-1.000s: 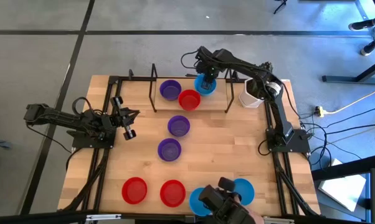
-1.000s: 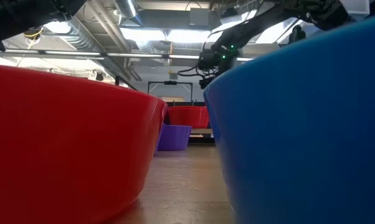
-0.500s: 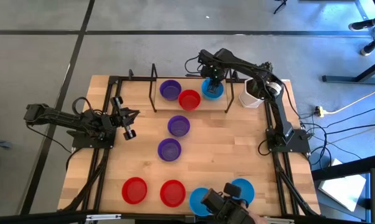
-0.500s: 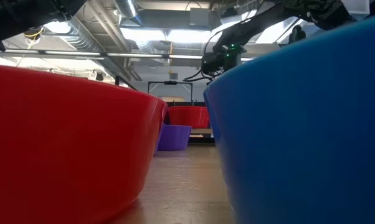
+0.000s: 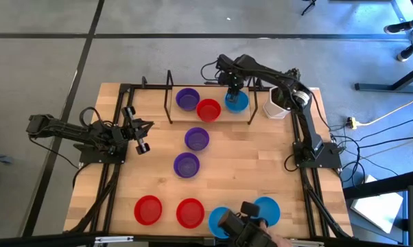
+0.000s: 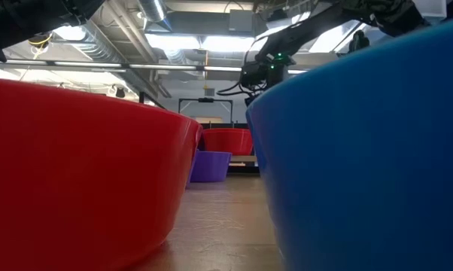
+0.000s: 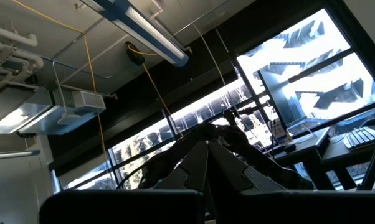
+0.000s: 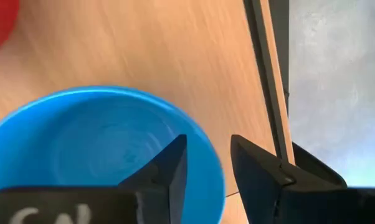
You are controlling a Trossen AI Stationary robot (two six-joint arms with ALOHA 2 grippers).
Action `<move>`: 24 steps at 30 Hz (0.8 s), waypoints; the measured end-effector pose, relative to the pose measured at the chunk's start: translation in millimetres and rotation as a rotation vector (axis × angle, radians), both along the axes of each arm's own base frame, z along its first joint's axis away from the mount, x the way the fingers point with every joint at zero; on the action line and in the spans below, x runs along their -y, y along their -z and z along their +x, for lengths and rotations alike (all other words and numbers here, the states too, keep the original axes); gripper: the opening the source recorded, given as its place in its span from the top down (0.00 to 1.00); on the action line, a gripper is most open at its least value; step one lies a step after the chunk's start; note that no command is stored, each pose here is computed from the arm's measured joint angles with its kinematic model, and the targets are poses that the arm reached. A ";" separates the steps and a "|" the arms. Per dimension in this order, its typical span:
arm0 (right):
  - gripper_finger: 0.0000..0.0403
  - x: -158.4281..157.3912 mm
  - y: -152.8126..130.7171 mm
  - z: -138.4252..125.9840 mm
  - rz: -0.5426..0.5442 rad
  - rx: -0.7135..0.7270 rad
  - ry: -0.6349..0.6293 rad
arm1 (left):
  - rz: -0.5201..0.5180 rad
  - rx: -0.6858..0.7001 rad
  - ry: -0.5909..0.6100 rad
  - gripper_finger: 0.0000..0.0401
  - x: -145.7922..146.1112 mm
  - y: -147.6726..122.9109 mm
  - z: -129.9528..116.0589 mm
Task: Pick & Place Mini bowls
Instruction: Stack the blue bowl on top of the blue bowl on the shelf, then stack the violet bowl on top of the violet bowl on the shelf
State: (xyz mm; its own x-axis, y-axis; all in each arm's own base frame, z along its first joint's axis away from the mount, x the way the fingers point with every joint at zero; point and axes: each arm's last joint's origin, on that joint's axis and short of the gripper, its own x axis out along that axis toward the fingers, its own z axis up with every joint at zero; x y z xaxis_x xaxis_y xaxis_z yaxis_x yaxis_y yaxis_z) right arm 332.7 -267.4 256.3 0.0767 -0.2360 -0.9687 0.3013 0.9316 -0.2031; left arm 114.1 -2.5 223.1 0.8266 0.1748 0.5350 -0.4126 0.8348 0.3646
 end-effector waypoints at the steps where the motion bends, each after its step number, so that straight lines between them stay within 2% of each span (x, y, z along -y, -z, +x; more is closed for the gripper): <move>1: 0.70 -1.2 0.0 1.1 -0.001 -0.001 -0.009 | 0.000 0.000 0.000 0.99 0.0 0.0 0.0; 7: 0.70 -5.3 -2.8 5.6 -0.018 0.017 -0.034 | 0.000 0.000 0.000 0.99 0.0 0.0 0.0; 11: 0.70 -7.2 -23.7 1.7 -0.087 0.045 -0.012 | 0.000 0.000 0.000 0.99 0.0 0.0 0.0; 15: 0.70 -17.5 -69.9 -13.0 -0.175 0.129 0.012 | 0.000 -0.001 -0.001 0.98 0.0 0.1 0.0; 18: 0.70 -37.1 -114.8 -29.9 -0.198 0.303 -0.010 | -0.002 -0.004 -0.003 0.98 -0.1 0.3 0.2; 21: 0.70 -72.5 -164.7 -49.9 -0.241 0.537 -0.064 | -0.008 -0.005 -0.014 0.99 -0.5 0.4 0.1; 24: 0.73 -118.9 -202.0 -72.6 -0.322 0.723 -0.180 | -0.020 -0.008 -0.031 0.99 -1.0 0.7 0.2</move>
